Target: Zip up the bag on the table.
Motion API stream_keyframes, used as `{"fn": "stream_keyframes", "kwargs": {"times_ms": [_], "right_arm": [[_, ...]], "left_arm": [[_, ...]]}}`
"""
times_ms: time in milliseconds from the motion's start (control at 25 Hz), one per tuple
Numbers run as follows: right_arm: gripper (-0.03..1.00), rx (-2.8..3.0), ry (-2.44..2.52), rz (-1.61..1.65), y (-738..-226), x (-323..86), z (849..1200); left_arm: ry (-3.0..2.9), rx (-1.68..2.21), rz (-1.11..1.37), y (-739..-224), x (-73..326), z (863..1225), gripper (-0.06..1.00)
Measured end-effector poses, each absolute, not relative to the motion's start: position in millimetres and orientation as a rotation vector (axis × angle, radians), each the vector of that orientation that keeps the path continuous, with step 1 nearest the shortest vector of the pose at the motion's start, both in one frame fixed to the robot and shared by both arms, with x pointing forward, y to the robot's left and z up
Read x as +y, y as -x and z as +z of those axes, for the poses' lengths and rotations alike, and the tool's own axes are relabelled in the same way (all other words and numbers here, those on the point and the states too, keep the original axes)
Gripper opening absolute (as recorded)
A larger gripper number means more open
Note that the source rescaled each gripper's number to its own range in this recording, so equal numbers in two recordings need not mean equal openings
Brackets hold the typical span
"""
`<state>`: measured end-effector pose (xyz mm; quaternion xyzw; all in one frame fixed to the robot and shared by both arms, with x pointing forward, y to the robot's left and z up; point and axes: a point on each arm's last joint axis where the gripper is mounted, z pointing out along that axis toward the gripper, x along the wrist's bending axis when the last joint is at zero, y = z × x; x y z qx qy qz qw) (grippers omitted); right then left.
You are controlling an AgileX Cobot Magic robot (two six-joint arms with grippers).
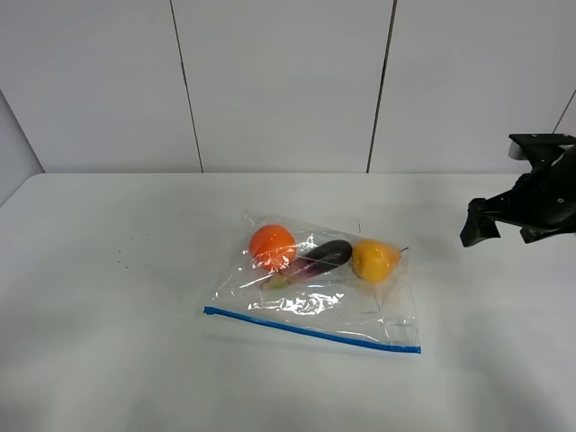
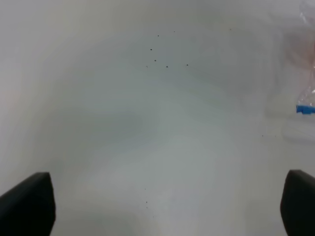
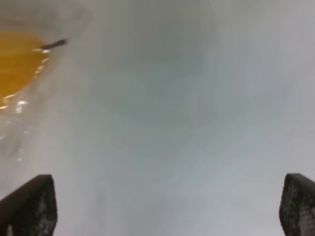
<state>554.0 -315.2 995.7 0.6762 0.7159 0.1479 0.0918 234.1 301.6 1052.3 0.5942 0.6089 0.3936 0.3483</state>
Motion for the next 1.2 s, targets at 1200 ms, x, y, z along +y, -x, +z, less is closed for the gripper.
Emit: {"fn": "stream_keyframes", "kwargs": {"times_ms": [1200], "right_arm": [[1.0, 2.021, -1.796, 0.513, -405, -307, 1062]], "left_arm": [[-1.54, 1.579, 1.02, -234, 302, 1052, 1.0]]}}
